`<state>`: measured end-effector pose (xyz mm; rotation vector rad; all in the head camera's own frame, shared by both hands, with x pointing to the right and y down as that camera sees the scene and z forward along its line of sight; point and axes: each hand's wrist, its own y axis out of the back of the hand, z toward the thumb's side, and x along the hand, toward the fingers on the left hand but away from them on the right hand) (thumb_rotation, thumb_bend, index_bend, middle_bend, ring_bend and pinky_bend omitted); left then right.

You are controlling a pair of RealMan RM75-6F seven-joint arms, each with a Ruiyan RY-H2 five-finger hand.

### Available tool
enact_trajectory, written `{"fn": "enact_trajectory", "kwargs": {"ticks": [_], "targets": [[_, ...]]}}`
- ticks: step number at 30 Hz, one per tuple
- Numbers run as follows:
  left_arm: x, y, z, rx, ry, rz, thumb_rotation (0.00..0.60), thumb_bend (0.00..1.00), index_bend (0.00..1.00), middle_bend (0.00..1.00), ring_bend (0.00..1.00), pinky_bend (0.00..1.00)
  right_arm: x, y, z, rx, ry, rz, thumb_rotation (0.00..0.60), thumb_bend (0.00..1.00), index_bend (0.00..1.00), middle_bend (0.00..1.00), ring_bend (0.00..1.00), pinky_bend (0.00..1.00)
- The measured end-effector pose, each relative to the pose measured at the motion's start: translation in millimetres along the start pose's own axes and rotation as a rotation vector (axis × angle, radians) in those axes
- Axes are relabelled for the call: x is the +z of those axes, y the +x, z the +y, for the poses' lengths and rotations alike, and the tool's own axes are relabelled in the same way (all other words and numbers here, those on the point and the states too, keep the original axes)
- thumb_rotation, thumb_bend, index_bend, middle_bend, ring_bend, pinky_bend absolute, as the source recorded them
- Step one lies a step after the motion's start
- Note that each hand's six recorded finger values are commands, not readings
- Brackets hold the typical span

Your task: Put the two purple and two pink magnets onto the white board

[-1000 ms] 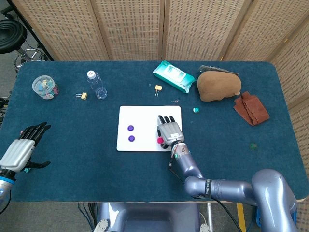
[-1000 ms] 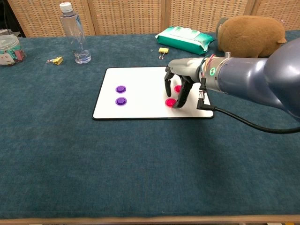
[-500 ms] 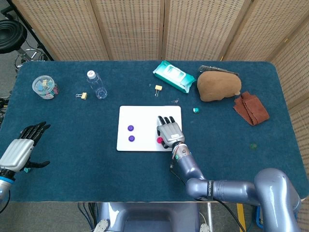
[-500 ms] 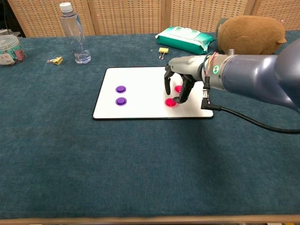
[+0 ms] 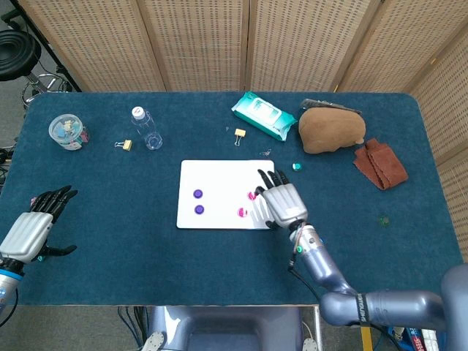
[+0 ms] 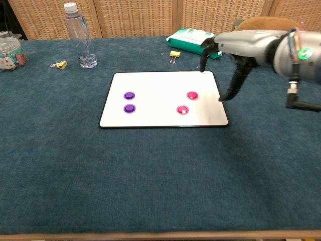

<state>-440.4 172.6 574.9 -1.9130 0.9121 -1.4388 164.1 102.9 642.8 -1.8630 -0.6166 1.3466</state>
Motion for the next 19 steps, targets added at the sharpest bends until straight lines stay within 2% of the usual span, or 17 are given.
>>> {"fn": "enact_trajectory", "kwargs": {"ticks": [5,8,15,19], "targets": [[2.3,-1.5,-5.0,0.007,0.019,0.003,0.6,0.1,0.0,0.0,0.0,0.0,-50.2,38.8,-4.7,-0.05,0.007,-0.035,0.6,0.0,0.0,0.0,0.0,0.0],[2.1,-4.1,-8.5,0.013,0.017,0.017,0.6,0.1,0.0,0.0,0.0,0.0,-80.8,66.1,-10.2,-0.084,-0.01,-0.057,0.6,0.0,0.0,0.0,0.0,0.0],[-3.8,-14.6,-14.0,0.046,-0.018,0.059,0.6,0.1,0.0,0.0,0.0,0.0,-159.3,142.7,-33.6,-0.134,-0.078,-0.179,0.6,0.0,0.01,0.0,0.0,0.0],[-12.3,-23.1,-16.3,0.069,-0.031,0.089,0.6,0.1,0.0,0.0,0.0,0.0,-184.1,180.2,-41.6,-0.155,-0.102,-0.229,0.6,0.0,0.02,0.0,0.0,0.0]]}}
